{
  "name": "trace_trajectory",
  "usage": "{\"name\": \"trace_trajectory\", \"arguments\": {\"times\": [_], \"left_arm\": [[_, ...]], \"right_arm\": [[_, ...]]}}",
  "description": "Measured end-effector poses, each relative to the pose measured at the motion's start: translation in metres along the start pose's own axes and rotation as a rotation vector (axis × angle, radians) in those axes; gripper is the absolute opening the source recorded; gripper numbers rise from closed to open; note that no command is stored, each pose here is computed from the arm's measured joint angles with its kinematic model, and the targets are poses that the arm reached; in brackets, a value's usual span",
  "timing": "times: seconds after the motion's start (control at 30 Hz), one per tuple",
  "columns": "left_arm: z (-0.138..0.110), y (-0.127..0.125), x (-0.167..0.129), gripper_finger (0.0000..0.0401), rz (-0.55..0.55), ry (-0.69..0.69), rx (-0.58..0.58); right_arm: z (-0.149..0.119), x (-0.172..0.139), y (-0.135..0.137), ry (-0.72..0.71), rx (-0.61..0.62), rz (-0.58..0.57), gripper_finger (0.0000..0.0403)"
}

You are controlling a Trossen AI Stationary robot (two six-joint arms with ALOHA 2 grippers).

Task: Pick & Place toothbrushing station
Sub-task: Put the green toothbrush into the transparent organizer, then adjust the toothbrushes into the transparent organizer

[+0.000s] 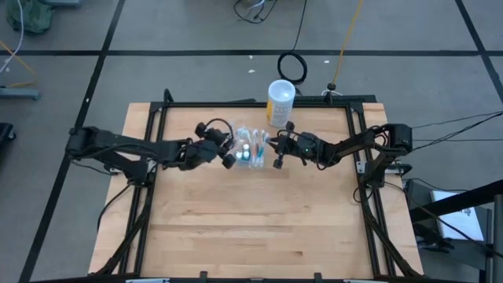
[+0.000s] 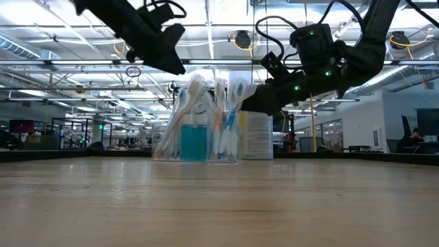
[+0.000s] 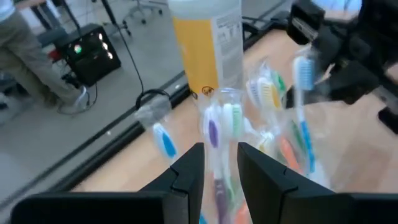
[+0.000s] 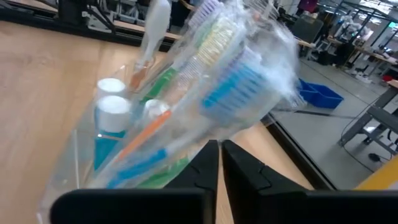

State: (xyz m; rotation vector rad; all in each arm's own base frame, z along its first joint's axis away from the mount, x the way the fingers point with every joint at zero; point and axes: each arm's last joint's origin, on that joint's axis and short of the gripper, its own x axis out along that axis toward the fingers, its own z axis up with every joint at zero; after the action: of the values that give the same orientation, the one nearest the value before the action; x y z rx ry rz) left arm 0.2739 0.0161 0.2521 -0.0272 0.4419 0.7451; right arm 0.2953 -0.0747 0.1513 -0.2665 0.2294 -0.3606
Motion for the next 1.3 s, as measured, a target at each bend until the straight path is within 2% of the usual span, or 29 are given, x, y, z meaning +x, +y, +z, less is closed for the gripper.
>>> {"name": "trace_trajectory", "arguments": {"times": [0.13,0.37,0.57,0.73,0.87,1.0,1.1,1.2,1.3], "left_arm": [[0.000,0.001,0.013,0.0102,-0.035,0.007,0.052],[0.005,-0.004,0.018,0.0102,-0.230,-0.016,0.041],[0.007,-0.004,0.018,0.0102,-0.230,-0.041,0.062],[0.008,-0.006,0.016,0.0102,-0.240,-0.067,0.146],[0.000,-0.007,0.027,0.0101,-0.221,-0.028,0.185],[-0.005,-0.009,0.040,0.0101,-0.259,-0.014,0.190],[-0.005,-0.008,0.045,0.0100,-0.212,-0.007,0.150],[-0.004,-0.006,0.045,0.0085,-0.171,-0.011,0.132],[-0.004,-0.008,0.044,0.0048,-0.176,-0.012,0.142]], "right_arm": [[0.000,0.000,0.000,0.000,0.000,-0.001,0.0043],[0.007,-0.003,0.003,-0.025,-0.003,0.006,0.0095],[0.022,-0.012,0.005,-0.045,-0.006,0.023,0.0120],[0.032,-0.025,0.003,0.034,-0.025,-0.038,0.0129],[0.039,-0.037,0.002,0.082,-0.031,-0.035,0.0128],[0.048,-0.046,0.002,0.076,-0.031,-0.018,0.0126],[0.053,-0.052,0.003,0.067,-0.032,-0.005,0.0128],[0.058,-0.056,0.005,0.046,-0.031,0.005,0.0128],[0.061,-0.058,0.007,0.032,-0.030,0.011,0.0128]]}}
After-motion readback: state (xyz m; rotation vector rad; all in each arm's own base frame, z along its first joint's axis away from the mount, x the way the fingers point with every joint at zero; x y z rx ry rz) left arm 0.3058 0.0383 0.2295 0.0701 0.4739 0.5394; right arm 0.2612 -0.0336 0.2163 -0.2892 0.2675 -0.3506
